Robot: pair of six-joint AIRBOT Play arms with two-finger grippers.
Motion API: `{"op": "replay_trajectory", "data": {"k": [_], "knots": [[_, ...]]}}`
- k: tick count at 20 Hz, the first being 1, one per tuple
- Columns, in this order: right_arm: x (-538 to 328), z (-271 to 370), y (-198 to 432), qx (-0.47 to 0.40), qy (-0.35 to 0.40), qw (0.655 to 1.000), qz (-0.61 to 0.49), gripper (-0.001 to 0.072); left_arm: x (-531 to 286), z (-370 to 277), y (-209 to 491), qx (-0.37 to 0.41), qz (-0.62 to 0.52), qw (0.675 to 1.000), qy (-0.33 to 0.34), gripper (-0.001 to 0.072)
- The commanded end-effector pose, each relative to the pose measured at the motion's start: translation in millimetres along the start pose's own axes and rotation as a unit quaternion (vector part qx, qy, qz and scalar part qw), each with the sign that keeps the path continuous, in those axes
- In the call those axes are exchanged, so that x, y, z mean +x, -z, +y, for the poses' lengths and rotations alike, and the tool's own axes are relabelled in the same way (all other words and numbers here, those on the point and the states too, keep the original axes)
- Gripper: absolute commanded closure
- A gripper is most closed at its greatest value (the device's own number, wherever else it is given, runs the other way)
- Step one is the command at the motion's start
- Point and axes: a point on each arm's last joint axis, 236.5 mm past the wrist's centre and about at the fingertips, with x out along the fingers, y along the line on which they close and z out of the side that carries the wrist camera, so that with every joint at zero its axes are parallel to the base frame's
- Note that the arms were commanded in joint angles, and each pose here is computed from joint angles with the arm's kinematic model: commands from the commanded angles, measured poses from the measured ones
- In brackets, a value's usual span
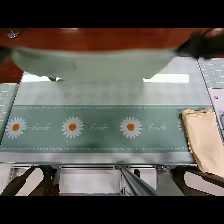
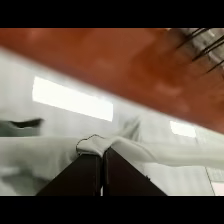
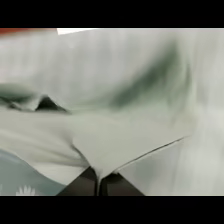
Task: Fold the shirts.
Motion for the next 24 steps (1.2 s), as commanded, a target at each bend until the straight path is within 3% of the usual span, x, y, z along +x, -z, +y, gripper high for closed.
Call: {"op": "replay_trajectory", "data": {"k": [1, 3, 9, 14, 18, 24], "knots": [[-116, 100, -69, -0.126, -0.01, 0.981, -0.147, 0.0693, -63, -102, -77, 0.13, -0.077, 0.988, 0.012, 0.0673], [-168, 131, -70, -0.164, 0.007, 0.964, -0.21, 0.0693, -96, -146, -88, 0.202, -0.091, 0.975, 0.004, 0.0673], [-281, 167, -3, -0.232, 0.119, 0.926, -0.273, 0.0693, -200, -201, -73, 0.313, -0.158, 0.928, -0.126, 0.0674], [-328, 172, 38, -0.226, 0.169, 0.909, -0.305, 0.0693, -254, -232, -36, 0.382, -0.163, 0.906, -0.077, 0.0674], [-279, 129, 62, -0.18, 0.177, 0.945, -0.208, 0.0692, -224, -156, -24, 0.375, -0.062, 0.911, -0.162, 0.0673], [-153, 28, 88, -0.084, 0.167, 0.982, -0.011, 0.0693, -81, -55, 33, 0.336, 0.106, 0.908, -0.227, 0.0674]]}}
